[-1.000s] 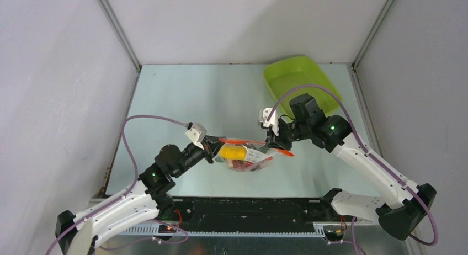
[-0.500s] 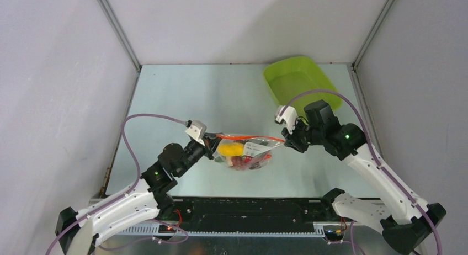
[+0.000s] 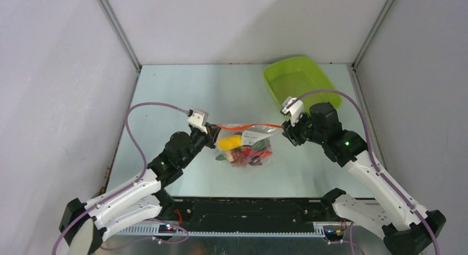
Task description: Place the food in the zip-top bag and seal the zipper
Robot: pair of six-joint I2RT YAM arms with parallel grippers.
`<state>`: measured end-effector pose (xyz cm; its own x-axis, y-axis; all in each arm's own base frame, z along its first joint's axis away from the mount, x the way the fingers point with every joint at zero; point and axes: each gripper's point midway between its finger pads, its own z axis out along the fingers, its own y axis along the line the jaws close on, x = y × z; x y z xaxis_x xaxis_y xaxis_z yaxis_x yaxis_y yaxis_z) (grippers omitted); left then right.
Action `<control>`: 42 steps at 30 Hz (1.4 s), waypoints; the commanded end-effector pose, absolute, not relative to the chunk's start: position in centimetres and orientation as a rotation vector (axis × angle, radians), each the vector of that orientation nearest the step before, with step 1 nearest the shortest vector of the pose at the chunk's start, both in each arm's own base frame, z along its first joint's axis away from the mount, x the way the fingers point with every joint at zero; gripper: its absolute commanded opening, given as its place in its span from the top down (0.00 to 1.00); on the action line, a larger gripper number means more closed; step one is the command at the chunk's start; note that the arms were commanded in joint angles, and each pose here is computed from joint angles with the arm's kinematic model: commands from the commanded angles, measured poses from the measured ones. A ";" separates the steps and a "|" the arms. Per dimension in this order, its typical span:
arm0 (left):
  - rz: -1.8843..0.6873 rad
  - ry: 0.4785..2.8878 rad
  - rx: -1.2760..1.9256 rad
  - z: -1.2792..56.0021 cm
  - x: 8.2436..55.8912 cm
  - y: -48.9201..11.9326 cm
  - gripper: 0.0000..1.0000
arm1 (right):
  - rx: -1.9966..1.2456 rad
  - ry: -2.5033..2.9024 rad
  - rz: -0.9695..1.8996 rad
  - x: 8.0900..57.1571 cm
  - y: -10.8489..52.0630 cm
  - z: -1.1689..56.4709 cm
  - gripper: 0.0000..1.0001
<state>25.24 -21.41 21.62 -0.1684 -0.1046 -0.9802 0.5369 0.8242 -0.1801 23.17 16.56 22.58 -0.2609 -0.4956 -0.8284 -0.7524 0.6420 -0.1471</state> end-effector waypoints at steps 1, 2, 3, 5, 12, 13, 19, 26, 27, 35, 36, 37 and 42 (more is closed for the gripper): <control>-0.541 1.656 0.177 23.5 27.9 -19.9 0.71 | -0.816 1.828 0.292 27.4 17.4 25.1 0.21; -0.527 1.660 0.146 24.0 28.4 -19.6 0.25 | -0.774 1.824 0.295 28.2 17.6 25.4 0.11; -0.506 1.704 0.108 23.1 28.9 -19.1 0.13 | -0.730 1.828 0.267 28.8 17.2 25.6 0.03; -0.456 1.745 0.028 23.0 29.8 -18.0 0.02 | -0.597 1.832 0.242 30.0 16.2 26.4 0.01; -0.301 1.799 -0.319 23.3 32.0 -12.0 0.00 | 0.168 1.843 0.302 31.8 7.0 28.4 0.01; -0.301 1.808 -0.351 23.5 32.4 -11.5 0.00 | 0.256 1.843 0.333 31.3 6.3 28.3 0.01; -0.259 1.851 -0.497 22.6 33.0 -8.2 0.00 | 0.451 1.806 0.177 28.6 0.1 27.3 0.01; -0.205 1.787 -0.605 23.1 31.2 -5.2 0.00 | 0.676 1.825 -0.041 25.6 -5.0 23.7 0.00; -0.194 1.794 -0.621 22.8 30.8 -4.8 0.00 | 0.700 1.838 -0.058 25.2 -5.4 23.2 0.00; -0.182 1.764 -0.668 23.1 29.0 -3.4 0.00 | 0.741 1.856 -0.100 24.5 -6.1 22.1 0.00; -0.180 1.766 -0.669 22.9 28.9 -3.3 0.00 | 0.737 1.850 -0.099 24.5 -6.1 22.3 0.00; -0.182 1.763 -0.671 23.0 28.8 -3.3 0.00 | 0.734 1.843 -0.095 24.5 -6.0 22.5 0.00; -0.192 1.764 -0.666 23.0 28.6 -3.4 0.00 | 0.728 1.790 -0.105 24.1 -6.4 22.9 0.00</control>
